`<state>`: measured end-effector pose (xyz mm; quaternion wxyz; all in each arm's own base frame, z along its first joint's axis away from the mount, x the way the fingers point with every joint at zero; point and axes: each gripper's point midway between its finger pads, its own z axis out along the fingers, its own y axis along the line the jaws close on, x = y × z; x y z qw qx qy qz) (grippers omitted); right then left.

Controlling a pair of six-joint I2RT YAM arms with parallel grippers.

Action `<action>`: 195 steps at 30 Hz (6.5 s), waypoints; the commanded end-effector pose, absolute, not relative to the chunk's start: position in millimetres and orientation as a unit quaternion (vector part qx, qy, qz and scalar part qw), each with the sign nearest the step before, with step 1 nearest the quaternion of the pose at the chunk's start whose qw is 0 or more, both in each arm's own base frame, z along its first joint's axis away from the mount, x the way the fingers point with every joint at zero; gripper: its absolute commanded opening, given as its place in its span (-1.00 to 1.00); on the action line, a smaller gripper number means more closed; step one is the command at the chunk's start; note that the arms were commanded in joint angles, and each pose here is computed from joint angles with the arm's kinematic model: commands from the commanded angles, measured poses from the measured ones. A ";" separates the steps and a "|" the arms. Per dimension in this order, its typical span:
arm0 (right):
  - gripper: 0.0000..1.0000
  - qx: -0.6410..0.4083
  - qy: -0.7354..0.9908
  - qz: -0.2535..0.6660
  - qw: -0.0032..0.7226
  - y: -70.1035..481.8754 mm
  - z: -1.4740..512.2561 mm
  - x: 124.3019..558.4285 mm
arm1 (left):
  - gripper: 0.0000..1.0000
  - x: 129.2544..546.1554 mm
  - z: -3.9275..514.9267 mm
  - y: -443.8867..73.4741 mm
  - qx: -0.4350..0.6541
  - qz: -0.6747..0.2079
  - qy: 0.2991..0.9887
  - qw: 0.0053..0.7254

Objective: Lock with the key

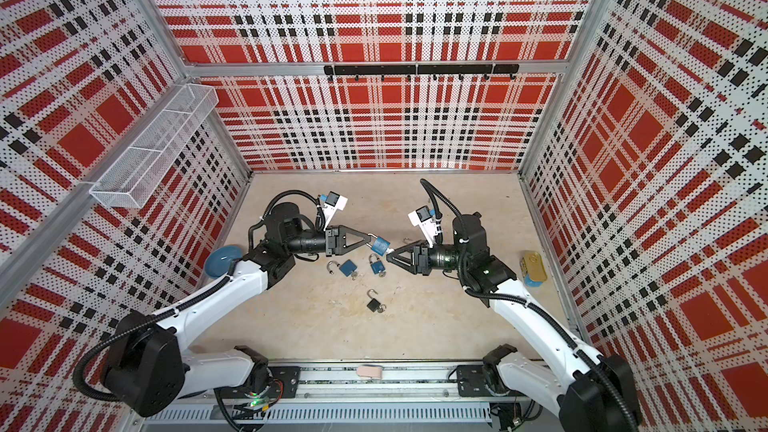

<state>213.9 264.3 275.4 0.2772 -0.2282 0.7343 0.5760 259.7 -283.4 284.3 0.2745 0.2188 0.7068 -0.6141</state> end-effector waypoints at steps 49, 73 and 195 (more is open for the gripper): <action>-0.68 -0.243 0.710 0.597 0.285 271.3 281.8 219.1 | -1.00 257.7 317.6 -282.1 0.233 -0.592 0.699 0.328; -1.00 -0.245 0.706 0.602 0.280 272.7 284.5 218.6 | -1.00 262.4 318.6 -278.5 0.217 -0.584 0.703 0.345; -1.00 -0.009 0.940 0.232 0.249 162.9 111.7 225.1 | 0.05 277.2 117.3 -362.0 0.208 -0.426 0.868 0.145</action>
